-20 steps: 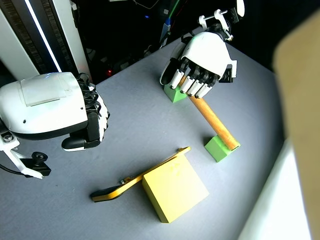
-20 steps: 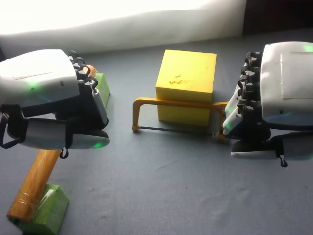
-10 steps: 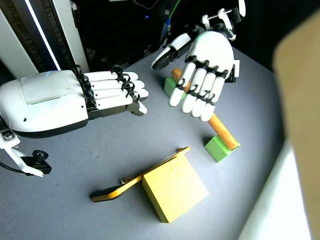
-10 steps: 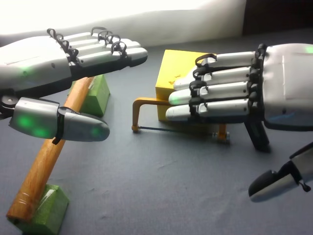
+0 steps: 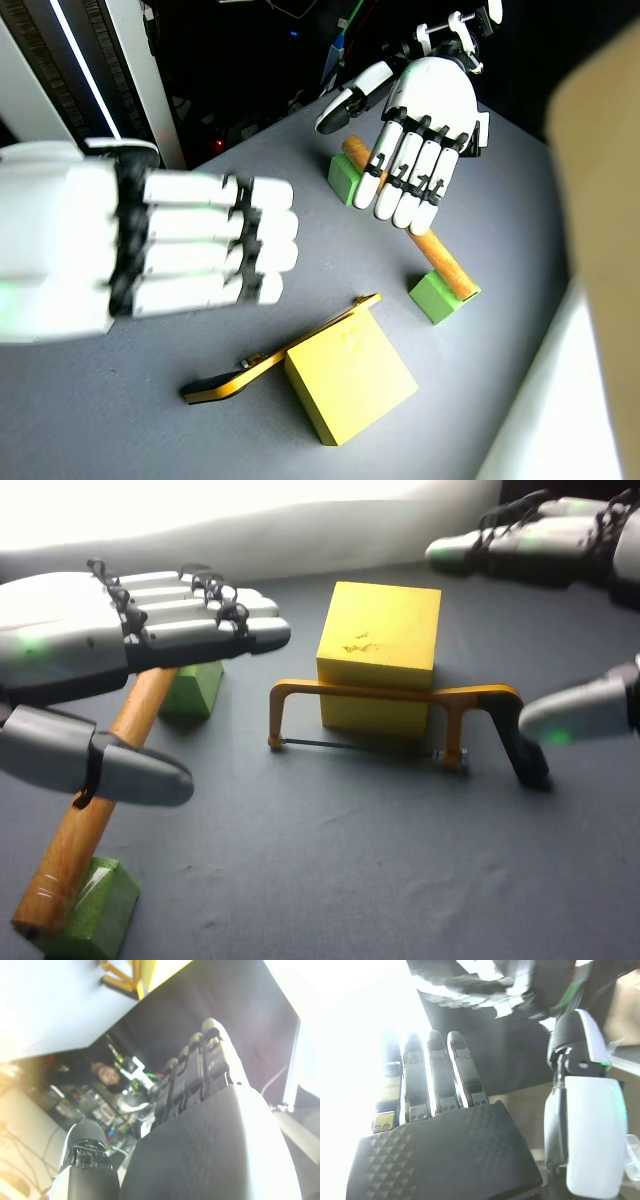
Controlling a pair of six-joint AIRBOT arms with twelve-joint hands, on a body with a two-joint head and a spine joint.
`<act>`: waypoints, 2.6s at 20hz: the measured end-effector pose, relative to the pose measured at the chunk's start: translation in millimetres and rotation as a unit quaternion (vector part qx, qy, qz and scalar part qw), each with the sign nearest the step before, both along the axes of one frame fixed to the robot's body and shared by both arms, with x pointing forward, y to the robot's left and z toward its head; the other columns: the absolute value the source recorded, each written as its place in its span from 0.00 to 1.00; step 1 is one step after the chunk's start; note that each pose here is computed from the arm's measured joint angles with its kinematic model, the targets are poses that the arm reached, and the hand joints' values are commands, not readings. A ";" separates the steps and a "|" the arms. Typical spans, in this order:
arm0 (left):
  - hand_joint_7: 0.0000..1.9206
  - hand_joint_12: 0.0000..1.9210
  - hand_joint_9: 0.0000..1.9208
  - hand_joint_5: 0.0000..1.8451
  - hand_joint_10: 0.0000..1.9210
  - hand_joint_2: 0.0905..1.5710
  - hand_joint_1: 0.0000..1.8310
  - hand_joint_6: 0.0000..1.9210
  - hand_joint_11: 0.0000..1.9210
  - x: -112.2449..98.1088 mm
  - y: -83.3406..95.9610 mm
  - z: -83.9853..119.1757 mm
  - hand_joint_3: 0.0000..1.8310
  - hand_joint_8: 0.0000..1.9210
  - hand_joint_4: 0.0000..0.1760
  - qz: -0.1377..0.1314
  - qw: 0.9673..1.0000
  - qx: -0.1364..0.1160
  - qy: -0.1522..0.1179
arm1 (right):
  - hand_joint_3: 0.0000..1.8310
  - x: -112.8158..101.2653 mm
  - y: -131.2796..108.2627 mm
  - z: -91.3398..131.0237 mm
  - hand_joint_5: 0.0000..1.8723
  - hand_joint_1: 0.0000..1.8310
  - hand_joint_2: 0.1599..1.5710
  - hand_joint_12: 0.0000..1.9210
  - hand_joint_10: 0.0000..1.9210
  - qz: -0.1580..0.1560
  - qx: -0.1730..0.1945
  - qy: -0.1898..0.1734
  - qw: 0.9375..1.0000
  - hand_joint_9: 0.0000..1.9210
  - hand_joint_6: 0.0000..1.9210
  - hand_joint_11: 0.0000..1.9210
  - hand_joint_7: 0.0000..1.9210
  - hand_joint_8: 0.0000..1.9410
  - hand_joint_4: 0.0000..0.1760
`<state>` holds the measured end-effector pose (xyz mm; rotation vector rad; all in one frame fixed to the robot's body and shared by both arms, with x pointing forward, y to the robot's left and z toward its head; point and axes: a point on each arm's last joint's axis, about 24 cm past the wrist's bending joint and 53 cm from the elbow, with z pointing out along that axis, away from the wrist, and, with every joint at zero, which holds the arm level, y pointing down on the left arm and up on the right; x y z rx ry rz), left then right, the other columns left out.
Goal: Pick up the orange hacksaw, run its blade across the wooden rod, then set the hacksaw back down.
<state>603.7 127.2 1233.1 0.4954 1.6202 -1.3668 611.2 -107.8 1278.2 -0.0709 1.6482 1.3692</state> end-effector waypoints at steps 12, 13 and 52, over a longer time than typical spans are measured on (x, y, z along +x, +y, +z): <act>0.01 0.20 0.03 0.02 0.00 0.72 0.09 0.00 0.00 -43.3 9.3 -22.6 0.00 0.00 0.00 -0.047 0.992 0.116 -0.026 | 0.01 28.3 -69.8 -64.2 0.08 0.53 0.70 0.48 0.00 -0.109 0.083 0.215 0.967 0.10 0.00 0.00 0.07 0.00 0.00; 0.02 0.21 0.03 0.02 0.00 0.72 0.09 0.00 0.00 -44.1 9.8 -23.8 0.00 0.00 0.00 -0.040 0.991 0.126 -0.028 | 0.00 34.3 -76.5 -65.8 0.09 0.54 0.69 0.50 0.00 -0.108 0.089 0.211 0.967 0.11 0.00 0.00 0.08 0.00 0.00; 0.01 0.09 0.01 0.02 0.00 0.75 0.05 0.00 0.00 -105.3 92.1 -77.0 0.00 0.00 0.00 -0.120 0.943 0.309 -0.013 | 0.00 65.3 -119.8 -157.0 0.10 0.55 0.70 0.43 0.00 -0.038 0.158 0.259 0.952 0.11 0.00 0.00 0.09 0.00 0.00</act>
